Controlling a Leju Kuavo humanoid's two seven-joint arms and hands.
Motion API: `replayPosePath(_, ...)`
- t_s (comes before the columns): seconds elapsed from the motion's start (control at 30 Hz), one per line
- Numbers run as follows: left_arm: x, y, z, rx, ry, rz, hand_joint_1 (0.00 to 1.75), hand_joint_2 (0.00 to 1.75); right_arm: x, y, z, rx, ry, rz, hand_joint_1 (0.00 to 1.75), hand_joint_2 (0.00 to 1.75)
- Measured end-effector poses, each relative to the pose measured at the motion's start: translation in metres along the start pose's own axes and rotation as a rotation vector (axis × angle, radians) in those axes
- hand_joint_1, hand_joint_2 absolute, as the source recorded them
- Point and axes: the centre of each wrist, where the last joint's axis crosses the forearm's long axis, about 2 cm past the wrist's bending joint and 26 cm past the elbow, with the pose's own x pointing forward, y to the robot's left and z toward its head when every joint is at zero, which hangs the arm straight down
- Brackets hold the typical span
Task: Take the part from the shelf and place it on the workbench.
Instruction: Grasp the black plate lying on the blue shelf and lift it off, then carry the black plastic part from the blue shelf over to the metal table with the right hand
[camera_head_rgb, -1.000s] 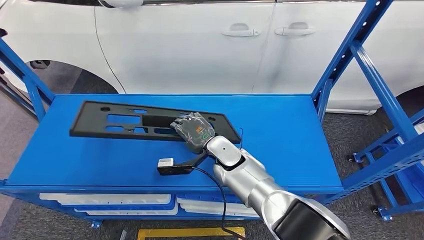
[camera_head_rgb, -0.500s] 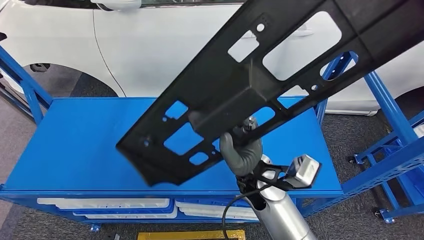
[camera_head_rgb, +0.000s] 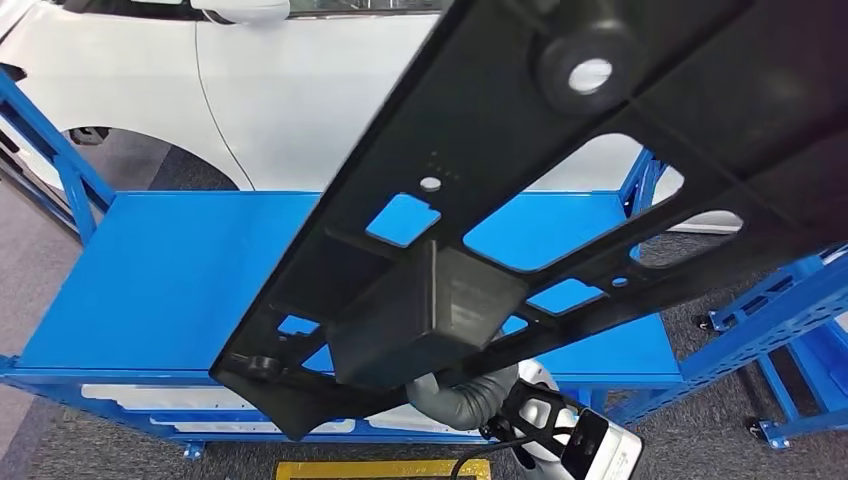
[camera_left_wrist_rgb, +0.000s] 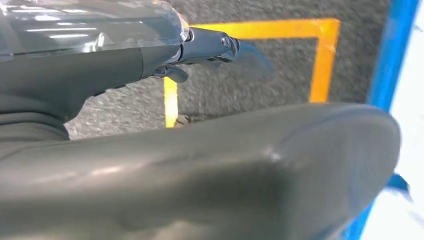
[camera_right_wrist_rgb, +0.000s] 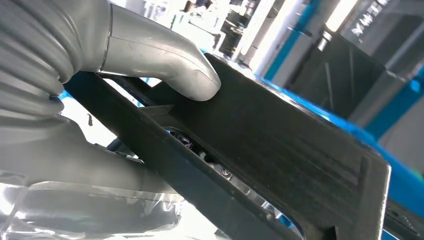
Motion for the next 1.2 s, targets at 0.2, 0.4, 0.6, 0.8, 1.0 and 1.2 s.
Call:
replayPosePath(0.2,-0.003,0.002,0.001,-0.001,0.005,0.013,0.00,0.00,0.004,0.001,0.009,0.009,0.026,0.035,1.75,1.75)
replayPosePath(0.4,-0.004,0.002,0.002,-0.007,0.017,0.022,0.00,0.00,0.005,-0.001,0.014,0.010,0.045,0.065,1.75,1.75)
replayPosePath(0.6,-0.005,0.002,0.003,-0.005,0.029,0.018,0.00,0.00,0.006,-0.002,0.016,0.009,0.051,0.081,1.75,1.75)
replayPosePath(0.8,-0.010,0.005,0.005,-0.006,0.066,-0.002,0.00,0.00,0.010,-0.004,0.025,0.023,0.081,0.133,1.75,1.75)
replayPosePath(1.0,-0.007,0.007,0.003,0.004,0.059,-0.005,0.00,0.00,0.012,-0.005,0.028,0.026,0.089,0.140,1.75,1.75)
replayPosePath(1.2,-0.006,0.010,0.003,0.027,0.060,0.000,0.00,0.00,0.015,-0.007,0.032,0.036,0.095,0.135,1.75,1.75)
